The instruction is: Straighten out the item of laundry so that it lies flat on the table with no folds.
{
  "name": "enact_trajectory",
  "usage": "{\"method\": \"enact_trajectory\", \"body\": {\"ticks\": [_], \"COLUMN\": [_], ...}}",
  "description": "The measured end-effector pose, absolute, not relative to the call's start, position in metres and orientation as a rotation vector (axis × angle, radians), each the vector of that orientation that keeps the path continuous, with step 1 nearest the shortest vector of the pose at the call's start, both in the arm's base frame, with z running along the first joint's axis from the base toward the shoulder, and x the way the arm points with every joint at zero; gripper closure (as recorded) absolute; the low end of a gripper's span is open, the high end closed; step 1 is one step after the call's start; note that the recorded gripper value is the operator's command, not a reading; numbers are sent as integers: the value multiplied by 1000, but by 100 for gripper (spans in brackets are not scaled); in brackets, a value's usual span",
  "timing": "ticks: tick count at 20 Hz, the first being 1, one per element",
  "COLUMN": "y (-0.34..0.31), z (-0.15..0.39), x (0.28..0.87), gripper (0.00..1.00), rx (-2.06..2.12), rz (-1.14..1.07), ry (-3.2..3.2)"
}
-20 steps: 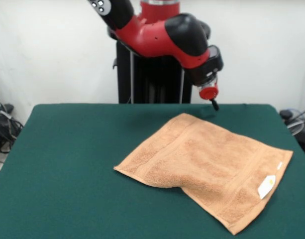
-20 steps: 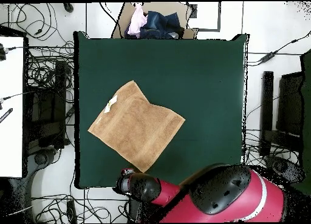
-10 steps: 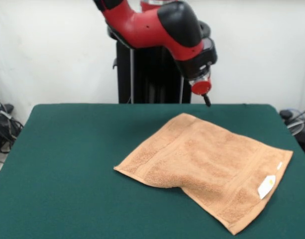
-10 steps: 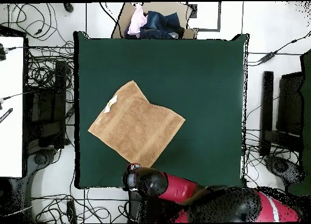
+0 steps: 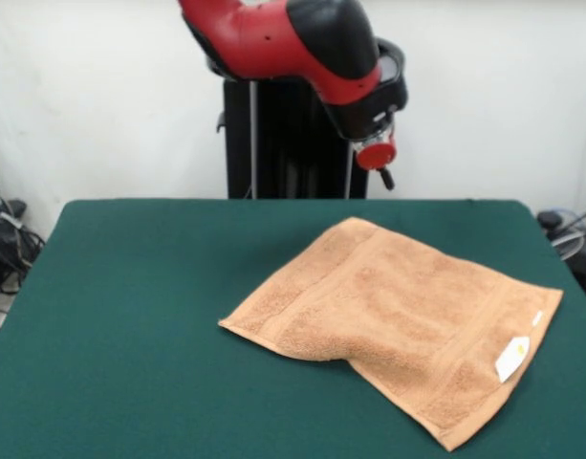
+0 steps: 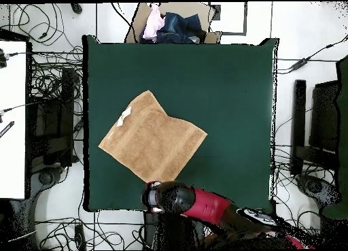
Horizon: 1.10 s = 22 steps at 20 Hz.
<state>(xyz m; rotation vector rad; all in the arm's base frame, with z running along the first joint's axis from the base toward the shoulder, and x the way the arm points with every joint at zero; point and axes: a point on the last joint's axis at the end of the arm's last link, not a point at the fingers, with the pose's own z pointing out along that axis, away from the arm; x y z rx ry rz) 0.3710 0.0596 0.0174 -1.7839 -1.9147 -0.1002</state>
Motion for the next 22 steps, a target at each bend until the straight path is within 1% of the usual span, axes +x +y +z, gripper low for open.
{"method": "enact_trajectory", "body": {"ticks": [5,22], "y": [56,17], "z": [13,-44], "x": [375,365], "gripper": [0,0], "rx": [-1781,-1721], "rz": [-107,-165], "ry": [-1934,-1983]}}
